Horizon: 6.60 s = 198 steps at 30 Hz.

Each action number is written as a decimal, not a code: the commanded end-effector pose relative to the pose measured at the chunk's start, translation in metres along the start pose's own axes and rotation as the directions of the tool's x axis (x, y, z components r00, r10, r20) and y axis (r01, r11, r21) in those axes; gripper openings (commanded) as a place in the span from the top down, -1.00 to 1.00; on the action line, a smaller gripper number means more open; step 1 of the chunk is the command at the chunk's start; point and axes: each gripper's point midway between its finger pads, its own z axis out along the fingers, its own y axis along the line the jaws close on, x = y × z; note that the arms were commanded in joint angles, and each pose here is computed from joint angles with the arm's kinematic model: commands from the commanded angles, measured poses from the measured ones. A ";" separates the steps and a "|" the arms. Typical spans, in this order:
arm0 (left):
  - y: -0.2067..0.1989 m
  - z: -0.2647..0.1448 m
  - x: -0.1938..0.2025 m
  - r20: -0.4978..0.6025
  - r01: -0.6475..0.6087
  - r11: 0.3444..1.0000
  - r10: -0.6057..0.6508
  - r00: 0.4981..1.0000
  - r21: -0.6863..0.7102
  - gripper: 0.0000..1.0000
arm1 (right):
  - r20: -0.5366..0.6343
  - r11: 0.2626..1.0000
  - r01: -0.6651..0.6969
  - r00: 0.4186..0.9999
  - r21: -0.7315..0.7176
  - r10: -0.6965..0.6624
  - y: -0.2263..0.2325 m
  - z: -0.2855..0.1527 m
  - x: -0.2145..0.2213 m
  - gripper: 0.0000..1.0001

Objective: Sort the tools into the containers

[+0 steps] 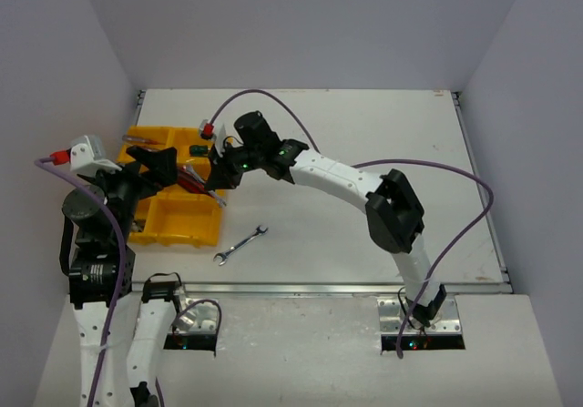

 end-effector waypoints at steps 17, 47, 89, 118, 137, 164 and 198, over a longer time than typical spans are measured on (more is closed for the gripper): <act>0.020 0.003 0.024 -0.005 -0.026 0.998 0.026 1.000 -0.051 -1.00 | 0.041 0.992 0.120 0.992 0.028 -0.121 0.001 0.101 0.009 0.49; -0.026 0.020 0.209 -0.692 -0.444 0.867 0.465 0.552 0.229 -1.00 | 0.234 0.410 -0.287 0.956 0.865 0.175 -0.043 -0.330 0.146 -0.98; 0.037 -0.013 0.414 -0.922 -0.498 0.787 0.382 -0.070 0.364 0.98 | 0.349 0.728 -0.276 0.935 0.628 0.054 0.039 -0.319 0.142 -0.98; -0.035 0.051 0.382 -0.881 -0.415 0.887 0.349 0.319 0.202 1.00 | 0.323 0.690 -0.281 0.944 0.667 0.072 0.025 -0.317 0.151 -0.98; -0.060 0.053 0.319 -0.795 -0.363 0.922 0.321 0.515 0.137 1.00 | 0.321 0.690 -0.277 0.945 0.669 0.067 0.024 -0.316 0.151 -0.98; 0.121 0.065 0.124 -0.144 -0.025 0.696 -0.114 0.983 -0.718 1.00 | 0.350 0.739 -0.268 0.936 0.618 0.047 0.038 -0.314 0.143 -0.98; 0.102 0.053 0.120 -0.152 0.025 0.826 -0.134 0.979 -0.564 -1.00 | 0.358 0.698 -0.292 0.932 0.654 0.054 0.040 -0.331 0.130 -0.98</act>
